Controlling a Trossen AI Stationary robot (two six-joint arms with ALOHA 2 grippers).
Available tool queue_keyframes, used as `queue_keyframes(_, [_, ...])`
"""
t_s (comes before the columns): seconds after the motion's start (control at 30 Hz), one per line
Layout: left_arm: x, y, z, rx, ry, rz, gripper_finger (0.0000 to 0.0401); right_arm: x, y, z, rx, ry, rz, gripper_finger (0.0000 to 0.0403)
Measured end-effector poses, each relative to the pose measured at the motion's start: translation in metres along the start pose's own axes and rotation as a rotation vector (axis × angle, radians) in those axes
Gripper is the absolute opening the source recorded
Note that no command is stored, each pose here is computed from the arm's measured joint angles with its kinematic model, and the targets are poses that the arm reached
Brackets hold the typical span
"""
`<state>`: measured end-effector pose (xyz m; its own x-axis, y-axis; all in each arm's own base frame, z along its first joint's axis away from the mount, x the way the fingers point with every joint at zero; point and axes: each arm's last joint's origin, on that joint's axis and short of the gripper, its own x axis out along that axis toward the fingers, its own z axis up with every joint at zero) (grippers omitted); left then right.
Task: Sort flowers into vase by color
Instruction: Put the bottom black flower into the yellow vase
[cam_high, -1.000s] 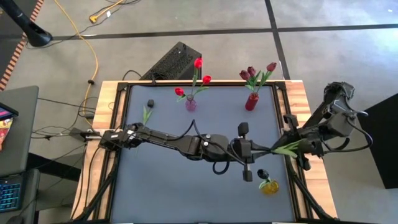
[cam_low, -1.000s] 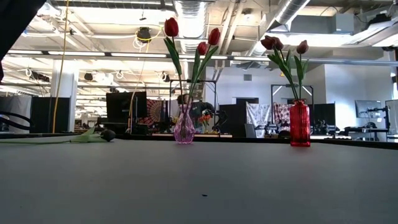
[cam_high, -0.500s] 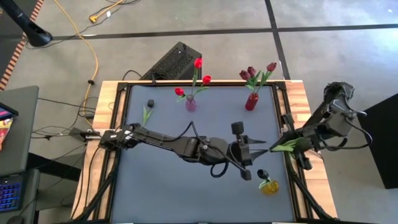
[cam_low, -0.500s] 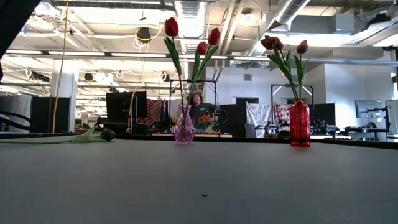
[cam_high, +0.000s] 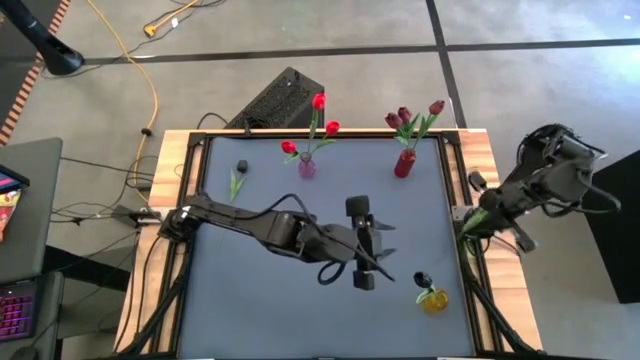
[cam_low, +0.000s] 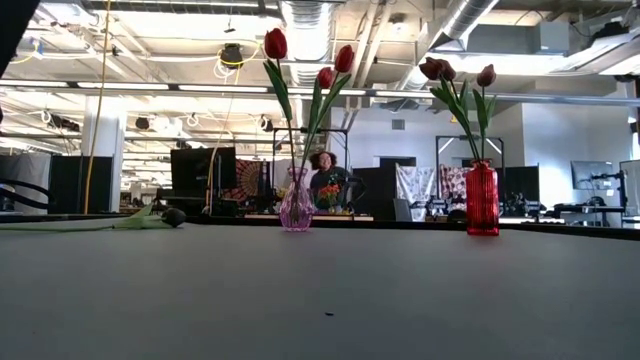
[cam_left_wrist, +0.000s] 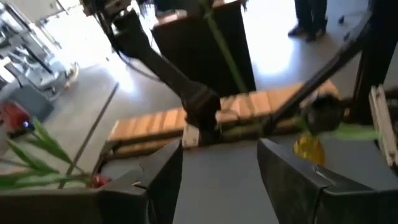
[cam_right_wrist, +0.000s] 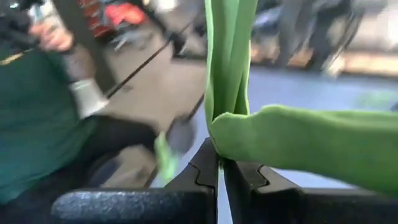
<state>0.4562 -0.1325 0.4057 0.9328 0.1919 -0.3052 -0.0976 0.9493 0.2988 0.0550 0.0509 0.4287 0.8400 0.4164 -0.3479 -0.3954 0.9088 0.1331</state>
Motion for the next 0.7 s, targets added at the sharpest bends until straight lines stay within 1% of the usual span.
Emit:
queue_keyframes(0.07, [0.000, -0.004, -0.003, 0.014, 0.026, -0.002, 0.0193, 0.000, 0.000, -0.007, 0.075, 0.089, 0.034, 0.0039])
queue_keyframes(0.2, [-0.003, -0.008, -0.004, 0.049, 0.040, 0.022, 0.0178, 0.004, 0.002, -0.016, 0.198, 0.228, 0.061, 0.0039])
queue_keyframes(0.3, [-0.004, -0.010, -0.005, 0.080, 0.052, 0.020, 0.0163, 0.011, 0.007, -0.015, 0.241, 0.272, 0.116, 0.0039])
queue_keyframes(0.4, [-0.006, -0.014, -0.009, 0.107, 0.095, 0.009, 0.0142, 0.019, 0.018, -0.012, 0.266, 0.297, 0.195, 0.0039])
queue_keyframes(0.47, [-0.009, -0.017, -0.013, 0.119, 0.133, 0.023, 0.0125, 0.026, 0.027, -0.013, 0.253, 0.313, 0.234, 0.0039])
queue_keyframes(0.53, [-0.012, -0.019, -0.015, 0.130, 0.159, 0.040, 0.0107, 0.033, 0.037, -0.018, 0.210, 0.328, 0.248, 0.0039])
queue_keyframes(0.63, [-0.016, -0.019, -0.011, 0.135, 0.143, 0.039, 0.0078, 0.040, 0.051, -0.027, 0.121, 0.346, 0.215, 0.0039])
queue_keyframes(0.7, [-0.017, -0.019, -0.010, 0.147, 0.138, 0.026, 0.0062, 0.040, 0.059, -0.032, 0.073, 0.317, 0.193, 0.0039])
